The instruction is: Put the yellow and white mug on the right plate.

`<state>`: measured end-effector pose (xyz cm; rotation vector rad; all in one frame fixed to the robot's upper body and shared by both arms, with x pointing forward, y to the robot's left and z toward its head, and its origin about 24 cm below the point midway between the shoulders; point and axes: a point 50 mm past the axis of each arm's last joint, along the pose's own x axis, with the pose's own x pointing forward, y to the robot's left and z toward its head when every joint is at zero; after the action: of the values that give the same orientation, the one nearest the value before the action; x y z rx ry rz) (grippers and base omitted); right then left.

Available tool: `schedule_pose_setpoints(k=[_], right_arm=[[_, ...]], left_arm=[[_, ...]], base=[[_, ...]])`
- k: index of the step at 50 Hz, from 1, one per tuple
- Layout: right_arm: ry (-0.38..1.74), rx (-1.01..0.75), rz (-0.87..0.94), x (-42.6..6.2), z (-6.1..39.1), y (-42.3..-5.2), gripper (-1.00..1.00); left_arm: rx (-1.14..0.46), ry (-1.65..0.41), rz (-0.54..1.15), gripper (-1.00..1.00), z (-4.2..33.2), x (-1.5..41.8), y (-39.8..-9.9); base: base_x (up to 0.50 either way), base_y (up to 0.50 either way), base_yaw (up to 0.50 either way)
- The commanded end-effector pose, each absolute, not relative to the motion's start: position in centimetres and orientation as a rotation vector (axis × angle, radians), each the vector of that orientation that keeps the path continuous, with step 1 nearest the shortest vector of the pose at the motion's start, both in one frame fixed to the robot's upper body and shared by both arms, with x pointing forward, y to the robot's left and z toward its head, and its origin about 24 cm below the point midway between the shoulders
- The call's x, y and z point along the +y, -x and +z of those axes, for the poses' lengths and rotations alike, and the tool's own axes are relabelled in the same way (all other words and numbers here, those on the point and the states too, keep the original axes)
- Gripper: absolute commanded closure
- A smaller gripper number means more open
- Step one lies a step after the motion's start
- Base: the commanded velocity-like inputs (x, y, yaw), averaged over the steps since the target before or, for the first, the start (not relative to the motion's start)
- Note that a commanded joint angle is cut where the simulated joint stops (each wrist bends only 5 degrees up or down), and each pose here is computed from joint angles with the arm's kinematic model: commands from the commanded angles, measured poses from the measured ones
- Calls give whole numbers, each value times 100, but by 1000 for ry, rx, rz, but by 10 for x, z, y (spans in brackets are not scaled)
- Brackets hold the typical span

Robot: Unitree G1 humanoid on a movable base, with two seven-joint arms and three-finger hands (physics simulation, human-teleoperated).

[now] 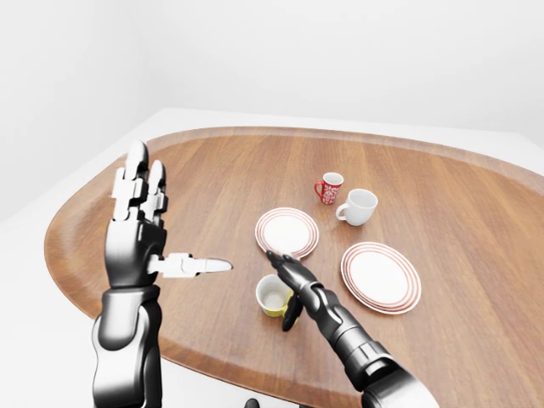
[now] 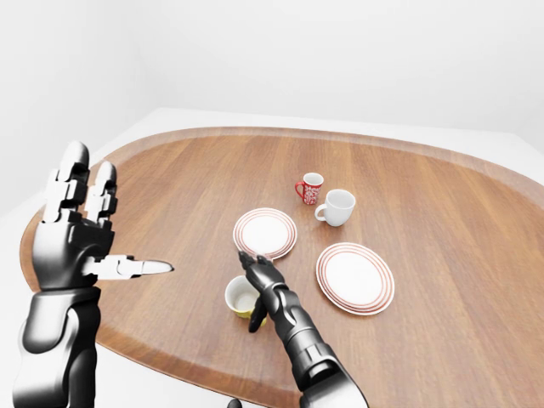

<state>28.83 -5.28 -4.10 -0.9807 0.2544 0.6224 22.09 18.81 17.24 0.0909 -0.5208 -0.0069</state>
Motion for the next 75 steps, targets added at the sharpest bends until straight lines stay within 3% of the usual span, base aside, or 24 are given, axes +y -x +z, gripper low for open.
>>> schedule_pose_setpoints(k=[1, 10, 11, 12, 49, 75], right_arm=[[984, 270, 620, -53, -45, -287, -100], [988, 274, 617, -54, -46, -286, -100], [985, 278, 619, -54, -47, -286, 9], [983, 275, 616, -54, -46, -287, 100], [949, 190, 583, -68, -14, -303, 100], [934, 232, 487, -112, 2, -321, 100]], left_arm=[[-523, -93, -7, -100, 173, 188, -220], [-530, -94, -7, -100, 174, 188, -219], [-527, -93, -8, -100, 174, 188, -220], [-525, -93, -8, -100, 173, 188, -220], [-511, -91, -7, -100, 170, 188, -222], [-494, -90, -9, -100, 167, 187, -223]], base=[[0, 0, 0], [0, 0, 0], [0, 0, 0], [0, 0, 0], [0, 0, 0], [0, 0, 0]])
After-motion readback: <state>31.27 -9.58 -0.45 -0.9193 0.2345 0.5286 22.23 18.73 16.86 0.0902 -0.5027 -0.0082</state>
